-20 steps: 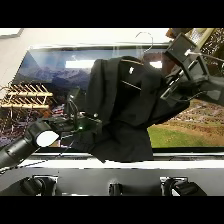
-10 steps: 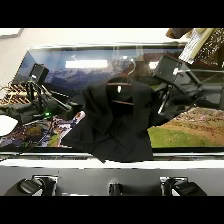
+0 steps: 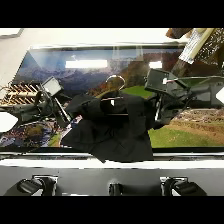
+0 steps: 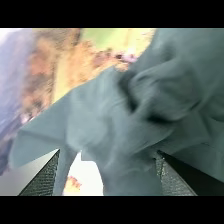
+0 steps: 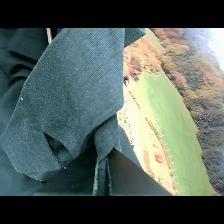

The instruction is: Fold the clothes and pants, and hang the long-sleeved shirts on hangers.

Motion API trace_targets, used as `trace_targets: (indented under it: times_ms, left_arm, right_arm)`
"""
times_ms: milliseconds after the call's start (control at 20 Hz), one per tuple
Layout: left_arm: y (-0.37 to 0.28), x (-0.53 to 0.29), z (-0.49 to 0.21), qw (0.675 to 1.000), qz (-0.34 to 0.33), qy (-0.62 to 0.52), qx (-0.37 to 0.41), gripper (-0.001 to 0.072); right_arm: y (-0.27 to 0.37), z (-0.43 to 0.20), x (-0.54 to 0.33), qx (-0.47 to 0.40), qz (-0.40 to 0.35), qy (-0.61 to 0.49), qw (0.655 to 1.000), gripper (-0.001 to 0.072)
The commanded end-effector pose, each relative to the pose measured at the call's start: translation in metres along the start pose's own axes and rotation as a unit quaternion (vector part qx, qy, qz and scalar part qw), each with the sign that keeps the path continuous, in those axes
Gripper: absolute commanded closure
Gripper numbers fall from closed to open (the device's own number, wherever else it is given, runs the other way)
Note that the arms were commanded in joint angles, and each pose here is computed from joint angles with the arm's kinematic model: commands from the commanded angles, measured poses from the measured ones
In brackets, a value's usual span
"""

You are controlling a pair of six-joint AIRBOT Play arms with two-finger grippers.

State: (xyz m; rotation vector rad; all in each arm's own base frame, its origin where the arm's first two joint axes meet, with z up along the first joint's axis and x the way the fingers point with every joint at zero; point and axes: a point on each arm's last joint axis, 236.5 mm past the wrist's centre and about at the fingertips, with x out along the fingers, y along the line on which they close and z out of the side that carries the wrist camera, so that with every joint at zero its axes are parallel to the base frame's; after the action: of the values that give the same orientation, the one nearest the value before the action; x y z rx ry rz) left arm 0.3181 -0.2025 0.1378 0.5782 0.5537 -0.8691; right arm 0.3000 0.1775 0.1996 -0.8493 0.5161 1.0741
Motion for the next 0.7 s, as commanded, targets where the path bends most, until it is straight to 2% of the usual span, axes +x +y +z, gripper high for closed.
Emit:
trace_targets:
  times_ms: [0, 300, 350, 450, 500, 650]
  left_arm:
    - [-0.021, 0.015, -0.003, 0.998, -0.057, 0.0, 0.039, 0.0039]
    - [-0.024, 0.04, -0.018, 0.996, -0.081, 0.025, 0.022, 0.0041]
    - [-0.026, 0.042, -0.018, 0.996, -0.086, 0.023, 0.02, 0.0077]
    - [-0.025, 0.043, -0.018, 0.996, -0.087, 0.024, 0.021, 0.0563]
    - [-0.024, 0.042, -0.018, 0.996, -0.084, 0.024, 0.022, 0.0685]
    - [-0.021, 0.038, -0.016, 0.996, -0.079, 0.019, 0.022, 0.0686]
  right_arm:
    - [0.003, 0.001, 0.007, -0.006, 0.016, -0.005, 1.0, 0.0689]
    - [0.003, 0.002, 0.007, -0.006, 0.017, -0.006, 1.0, 0.0688]
    - [0.003, 0.001, 0.007, -0.006, 0.016, -0.006, 1.0, 0.0688]
    - [0.003, 0.001, 0.007, -0.006, 0.016, -0.006, 1.0, 0.0688]
    - [0.003, 0.001, 0.007, -0.006, 0.016, -0.005, 1.0, 0.0688]
    - [0.002, 0.0, 0.007, -0.007, 0.013, -0.003, 1.0, 0.0686]
